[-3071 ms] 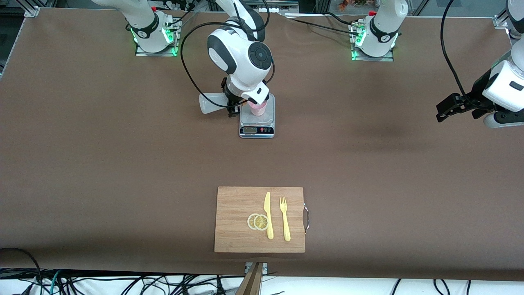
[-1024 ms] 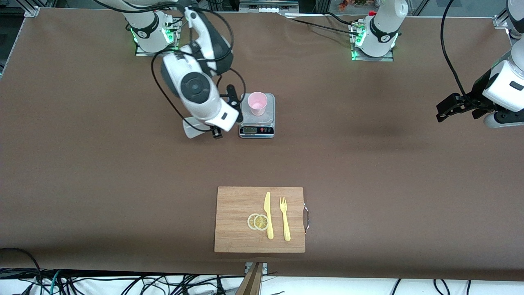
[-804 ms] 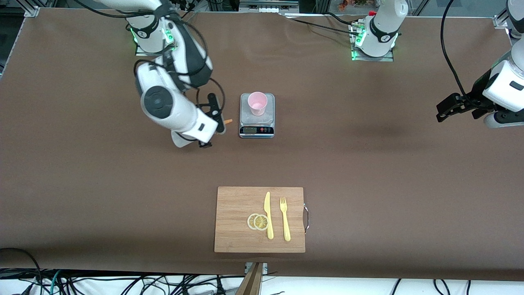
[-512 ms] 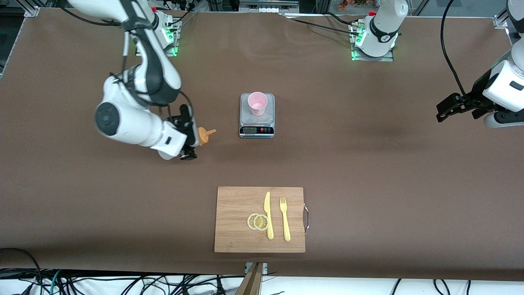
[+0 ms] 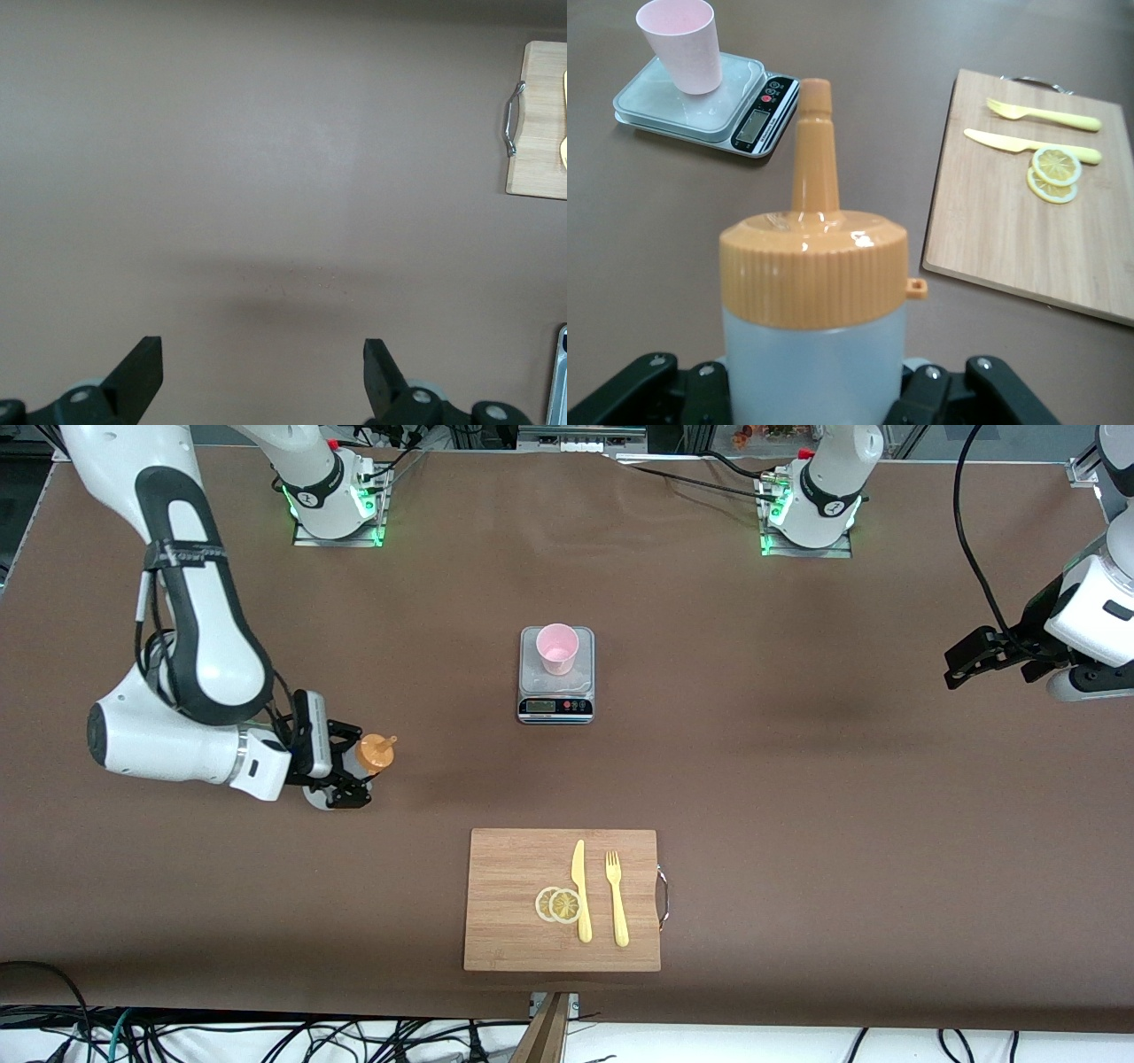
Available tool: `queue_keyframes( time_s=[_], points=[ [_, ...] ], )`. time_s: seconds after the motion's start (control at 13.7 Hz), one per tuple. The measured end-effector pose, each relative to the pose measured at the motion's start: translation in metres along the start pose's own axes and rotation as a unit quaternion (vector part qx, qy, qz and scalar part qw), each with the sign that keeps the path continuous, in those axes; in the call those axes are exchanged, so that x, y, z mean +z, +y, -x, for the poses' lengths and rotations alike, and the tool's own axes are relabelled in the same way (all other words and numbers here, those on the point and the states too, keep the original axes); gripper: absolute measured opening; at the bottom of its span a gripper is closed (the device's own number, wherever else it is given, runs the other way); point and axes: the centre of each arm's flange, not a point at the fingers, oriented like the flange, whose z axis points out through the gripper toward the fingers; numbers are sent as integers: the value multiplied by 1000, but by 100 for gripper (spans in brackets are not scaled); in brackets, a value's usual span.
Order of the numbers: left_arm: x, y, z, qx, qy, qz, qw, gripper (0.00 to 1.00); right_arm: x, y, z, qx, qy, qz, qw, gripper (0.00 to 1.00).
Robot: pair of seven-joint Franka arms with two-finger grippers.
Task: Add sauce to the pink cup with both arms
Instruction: 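Carry the sauce bottle with the right gripper back beside its spot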
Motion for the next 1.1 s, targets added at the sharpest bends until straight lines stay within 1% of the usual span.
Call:
queue_keyframes(
  time_s=[0.15, 0.22, 0.37, 0.51, 0.66, 0.88, 1.1],
  points=[
    [0, 0, 0, 0, 0, 0, 1000, 100, -3, -10, 31, 0, 51, 4, 999, 21],
    [0, 0, 0, 0, 0, 0, 1000, 100, -5, -17, 49, 3, 72, 5, 997, 21],
    [0, 0, 0, 0, 0, 0, 1000, 100, -11, -31, 86, 11, 106, 7, 994, 21],
    [0, 0, 0, 0, 0, 0, 1000, 100, -16, -46, 114, 22, 138, 8, 990, 21],
    [0, 0, 0, 0, 0, 0, 1000, 100, -17, -58, 132, 30, 172, 6, 985, 21],
    [0, 0, 0, 0, 0, 0, 1000, 100, -12, -73, 151, 47, 213, -1, 976, 21],
    [0, 0, 0, 0, 0, 0, 1000, 100, -3, -88, 165, 58, 256, -16, 965, 21]
  ],
)
